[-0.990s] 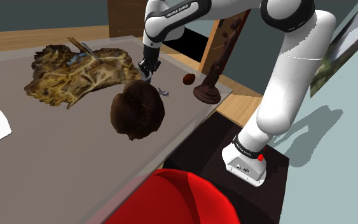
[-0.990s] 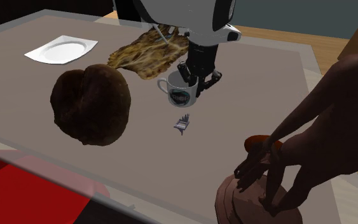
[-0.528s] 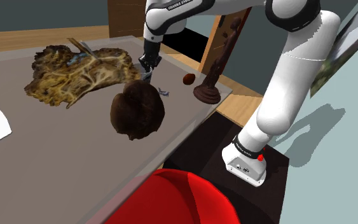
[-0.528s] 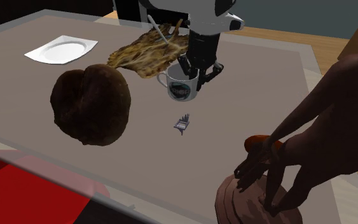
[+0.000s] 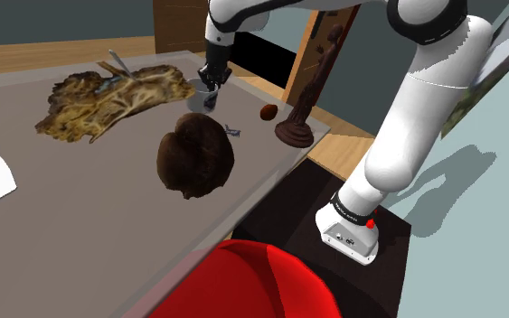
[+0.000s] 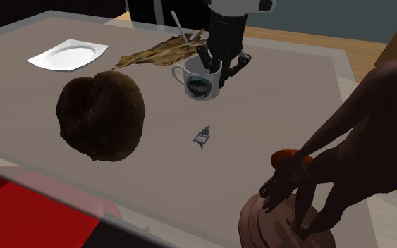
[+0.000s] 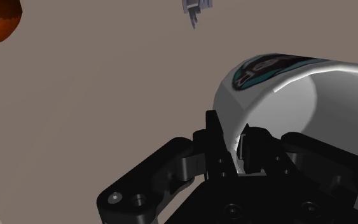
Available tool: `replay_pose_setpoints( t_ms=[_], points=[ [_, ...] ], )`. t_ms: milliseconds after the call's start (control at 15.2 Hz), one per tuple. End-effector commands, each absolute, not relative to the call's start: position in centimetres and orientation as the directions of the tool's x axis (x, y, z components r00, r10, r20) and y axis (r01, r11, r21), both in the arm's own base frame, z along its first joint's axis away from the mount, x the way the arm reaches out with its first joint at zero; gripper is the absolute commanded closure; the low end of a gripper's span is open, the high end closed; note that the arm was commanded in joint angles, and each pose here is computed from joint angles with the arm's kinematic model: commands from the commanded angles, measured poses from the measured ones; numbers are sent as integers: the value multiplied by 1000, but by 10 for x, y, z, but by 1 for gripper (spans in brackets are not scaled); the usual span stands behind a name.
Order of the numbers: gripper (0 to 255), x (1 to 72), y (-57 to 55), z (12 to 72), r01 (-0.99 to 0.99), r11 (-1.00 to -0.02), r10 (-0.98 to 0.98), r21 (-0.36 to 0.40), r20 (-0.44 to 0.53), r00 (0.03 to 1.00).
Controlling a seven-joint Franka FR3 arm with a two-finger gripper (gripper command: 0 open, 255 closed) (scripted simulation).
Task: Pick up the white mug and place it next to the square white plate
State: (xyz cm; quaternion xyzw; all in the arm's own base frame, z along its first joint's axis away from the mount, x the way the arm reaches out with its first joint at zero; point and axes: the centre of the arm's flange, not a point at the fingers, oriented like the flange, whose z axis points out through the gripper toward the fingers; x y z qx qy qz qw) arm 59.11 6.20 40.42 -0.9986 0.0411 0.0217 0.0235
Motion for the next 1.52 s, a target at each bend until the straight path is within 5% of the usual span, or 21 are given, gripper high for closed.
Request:
replay_pose_setpoints(
  t_ms=[0,924,1452],
  points=[
    [255,593,62,414,-83,-996,-81,-45,-45,996],
    [255,593,62,486,-83,-996,-81,-45,-45,996],
    [255,578,166,475,-83,-996,-81,-45,-45,996]
  ],
)
